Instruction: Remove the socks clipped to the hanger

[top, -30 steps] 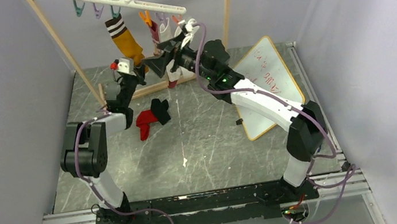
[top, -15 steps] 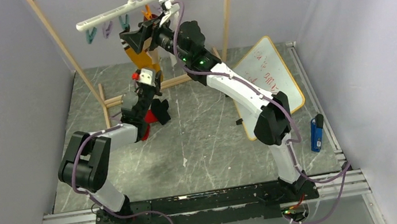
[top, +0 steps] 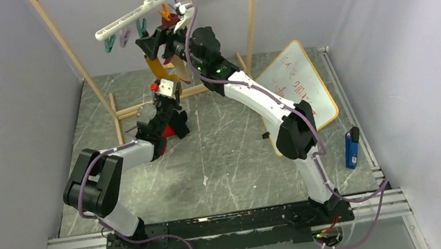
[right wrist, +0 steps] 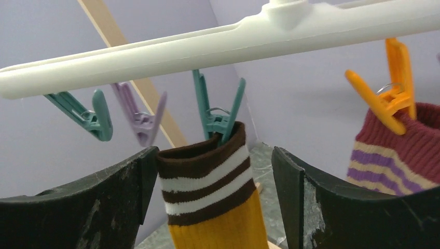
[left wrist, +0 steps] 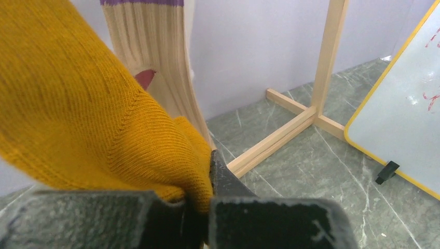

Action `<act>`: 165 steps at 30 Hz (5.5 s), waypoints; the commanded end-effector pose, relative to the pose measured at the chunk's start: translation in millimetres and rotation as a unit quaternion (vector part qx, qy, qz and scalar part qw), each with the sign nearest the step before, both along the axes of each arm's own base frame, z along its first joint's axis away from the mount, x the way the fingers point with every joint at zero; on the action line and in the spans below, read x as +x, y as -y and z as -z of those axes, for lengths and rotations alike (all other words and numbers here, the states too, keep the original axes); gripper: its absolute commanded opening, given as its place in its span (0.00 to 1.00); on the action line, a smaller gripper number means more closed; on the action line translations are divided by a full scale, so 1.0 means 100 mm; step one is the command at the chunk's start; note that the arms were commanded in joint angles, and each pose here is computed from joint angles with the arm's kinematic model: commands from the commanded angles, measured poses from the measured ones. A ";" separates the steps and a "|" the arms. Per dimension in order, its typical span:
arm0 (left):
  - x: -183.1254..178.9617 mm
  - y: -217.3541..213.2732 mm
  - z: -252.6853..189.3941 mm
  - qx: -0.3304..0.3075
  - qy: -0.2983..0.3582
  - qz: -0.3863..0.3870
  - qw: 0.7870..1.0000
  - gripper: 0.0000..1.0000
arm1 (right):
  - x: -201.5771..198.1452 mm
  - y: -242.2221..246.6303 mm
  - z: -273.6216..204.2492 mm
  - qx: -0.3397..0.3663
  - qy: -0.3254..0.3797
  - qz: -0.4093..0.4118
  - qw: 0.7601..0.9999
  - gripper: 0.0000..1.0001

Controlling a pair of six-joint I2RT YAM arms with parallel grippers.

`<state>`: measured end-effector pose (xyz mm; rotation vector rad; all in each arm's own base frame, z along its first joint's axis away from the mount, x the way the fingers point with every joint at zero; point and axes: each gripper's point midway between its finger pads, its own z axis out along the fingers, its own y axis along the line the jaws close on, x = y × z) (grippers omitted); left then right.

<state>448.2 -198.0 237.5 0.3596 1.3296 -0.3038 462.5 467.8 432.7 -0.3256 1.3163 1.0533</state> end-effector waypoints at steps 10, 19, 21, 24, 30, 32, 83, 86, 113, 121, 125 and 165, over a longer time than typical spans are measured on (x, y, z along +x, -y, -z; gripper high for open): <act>-0.12 0.05 -0.18 0.005 0.026 0.003 1.000 0.05 | 0.09 0.12 -0.50 0.055 0.059 0.019 0.997 0.74; -0.13 0.06 -0.15 0.010 0.023 0.003 1.000 0.05 | 0.19 0.09 -0.53 0.075 0.066 0.029 0.995 0.70; -0.14 0.07 -0.14 0.012 0.023 0.003 1.000 0.05 | 0.21 0.08 -0.52 0.078 0.066 0.029 0.994 0.69; -0.13 0.08 -0.13 0.014 0.022 0.004 1.000 0.05 | 0.23 0.08 -0.51 0.084 0.065 0.031 0.994 0.66; -0.13 0.09 -0.10 0.015 0.019 0.005 1.000 0.05 | 0.23 0.10 -0.54 0.089 0.072 0.035 0.993 0.62; -0.13 0.10 -0.09 0.014 0.018 0.005 1.000 0.05 | 0.23 0.10 -0.55 0.089 0.074 0.036 0.993 0.61; -0.86 0.20 1.10 -0.001 -0.185 0.037 0.982 0.05 | 0.23 0.17 -0.60 0.095 0.086 0.031 0.991 0.03; -0.93 0.21 1.25 -0.007 -0.210 0.030 0.977 0.05 | 0.22 0.17 -0.59 0.095 0.085 0.030 0.991 0.04; -1.35 -0.64 -0.16 -0.062 -0.086 -0.118 0.987 0.98 | -0.39 0.69 -0.05 0.060 0.045 0.021 0.997 0.99; -0.63 -0.22 -0.10 0.004 -0.022 -0.089 0.996 0.98 | -0.68 1.50 0.07 0.052 0.032 0.111 0.992 1.00; -0.28 0.05 -0.10 0.009 0.003 -0.064 0.998 0.98 | -0.73 2.00 0.06 0.082 0.010 0.131 0.988 1.00; 1.43 0.00 0.37 0.001 -0.034 -0.152 0.988 0.97 | -0.68 2.50 0.39 0.072 -0.020 0.152 0.986 1.00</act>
